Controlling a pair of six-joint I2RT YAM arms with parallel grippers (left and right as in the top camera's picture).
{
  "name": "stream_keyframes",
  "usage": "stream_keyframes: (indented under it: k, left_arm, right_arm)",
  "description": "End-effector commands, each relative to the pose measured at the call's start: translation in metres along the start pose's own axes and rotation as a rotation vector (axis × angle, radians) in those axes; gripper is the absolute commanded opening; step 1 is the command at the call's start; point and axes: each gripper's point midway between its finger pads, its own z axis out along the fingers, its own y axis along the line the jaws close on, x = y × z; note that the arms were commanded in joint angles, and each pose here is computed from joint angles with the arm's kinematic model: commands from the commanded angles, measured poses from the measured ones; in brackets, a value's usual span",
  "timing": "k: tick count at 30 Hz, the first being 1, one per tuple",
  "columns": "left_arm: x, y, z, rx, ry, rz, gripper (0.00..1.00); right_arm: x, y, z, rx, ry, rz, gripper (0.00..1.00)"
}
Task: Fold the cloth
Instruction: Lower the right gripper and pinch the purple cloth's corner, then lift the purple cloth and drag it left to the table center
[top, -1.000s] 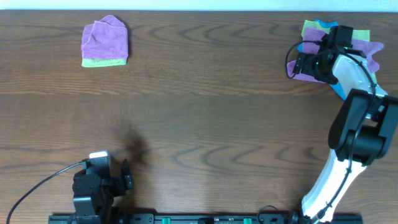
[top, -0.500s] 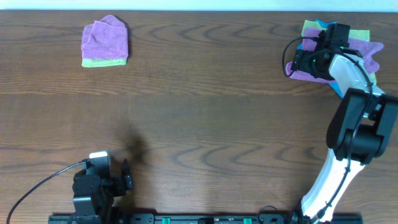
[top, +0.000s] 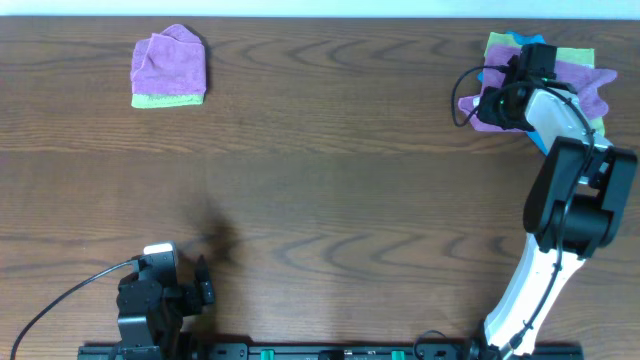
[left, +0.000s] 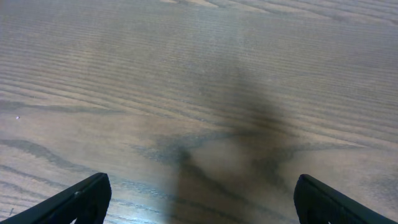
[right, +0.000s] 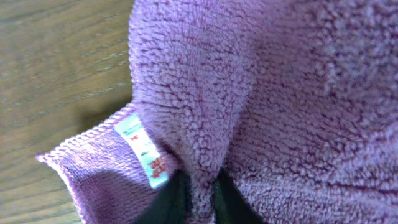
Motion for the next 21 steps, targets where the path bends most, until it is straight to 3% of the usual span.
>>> stream_keyframes:
  k: [1,13,21]
  left_arm:
    - [0.000,0.001,0.000,-0.007,-0.005,0.021,0.95]
    - [0.000,0.001,0.000,-0.007,-0.005,0.021,0.95]
    - [0.000,0.001,0.000,-0.007,-0.005,0.021,0.95]
  right_arm:
    - [0.005,0.013,0.006,-0.059,0.023,-0.006,0.02]
    - [-0.022,0.055,-0.073,-0.139,-0.084,-0.107,0.02]
    - [-0.010,0.098,-0.138,-0.176,-0.101,-0.202,0.01]
